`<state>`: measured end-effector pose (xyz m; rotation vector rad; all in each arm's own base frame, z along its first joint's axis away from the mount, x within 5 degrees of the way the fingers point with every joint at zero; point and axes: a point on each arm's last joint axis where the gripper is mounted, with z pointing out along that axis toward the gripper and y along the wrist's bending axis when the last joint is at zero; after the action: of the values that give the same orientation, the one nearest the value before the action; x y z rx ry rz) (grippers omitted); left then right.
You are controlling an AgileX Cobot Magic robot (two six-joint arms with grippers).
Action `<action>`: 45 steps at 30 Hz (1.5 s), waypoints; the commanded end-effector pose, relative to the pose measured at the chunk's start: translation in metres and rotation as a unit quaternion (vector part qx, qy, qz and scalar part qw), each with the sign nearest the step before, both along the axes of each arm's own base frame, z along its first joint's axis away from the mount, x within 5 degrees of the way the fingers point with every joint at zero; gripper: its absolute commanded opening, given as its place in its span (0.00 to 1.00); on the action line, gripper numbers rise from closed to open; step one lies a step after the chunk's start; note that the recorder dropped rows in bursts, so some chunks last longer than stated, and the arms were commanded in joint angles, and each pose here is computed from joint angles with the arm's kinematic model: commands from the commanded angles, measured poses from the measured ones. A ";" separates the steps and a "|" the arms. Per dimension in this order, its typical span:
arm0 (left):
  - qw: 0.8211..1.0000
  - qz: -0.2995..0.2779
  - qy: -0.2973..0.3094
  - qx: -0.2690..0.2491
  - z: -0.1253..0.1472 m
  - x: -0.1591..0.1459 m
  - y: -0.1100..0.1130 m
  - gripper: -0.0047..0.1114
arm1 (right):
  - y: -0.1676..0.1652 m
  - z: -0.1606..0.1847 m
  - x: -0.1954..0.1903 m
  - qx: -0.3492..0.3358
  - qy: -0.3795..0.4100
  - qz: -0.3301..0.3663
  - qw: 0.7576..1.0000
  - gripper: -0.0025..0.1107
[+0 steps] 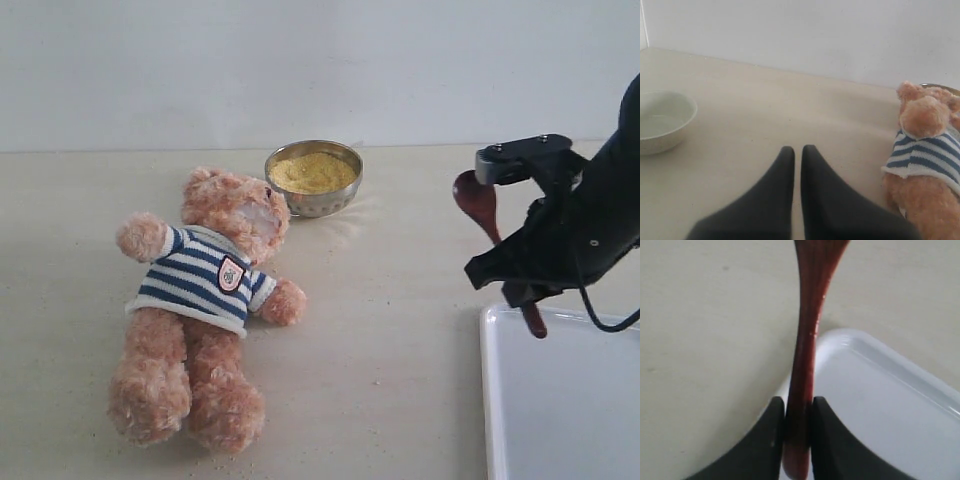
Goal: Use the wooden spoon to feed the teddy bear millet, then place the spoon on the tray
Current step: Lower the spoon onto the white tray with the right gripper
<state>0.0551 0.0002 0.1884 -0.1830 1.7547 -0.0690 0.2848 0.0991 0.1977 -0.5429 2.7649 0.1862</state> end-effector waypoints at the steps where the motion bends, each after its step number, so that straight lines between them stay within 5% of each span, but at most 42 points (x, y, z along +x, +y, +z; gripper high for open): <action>1: 1.000 0.002 -0.001 -0.008 -0.001 0.000 0.000 0.08 | -0.029 -0.004 0.004 -0.040 0.020 -0.068 0.997 0.02; 13: 1.000 0.002 -0.001 -0.008 -0.001 0.000 0.000 0.08 | -0.037 -0.050 -0.049 -0.060 0.197 -0.064 0.976 0.02; 45: 1.000 0.002 -0.001 -0.008 -0.001 0.000 0.000 0.08 | -0.042 -0.059 -0.047 -0.079 0.158 -0.053 0.983 0.02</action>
<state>0.0551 0.0002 0.1884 -0.1864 1.7543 -0.0718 0.2383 0.0591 0.1404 -0.4344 3.1272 0.0378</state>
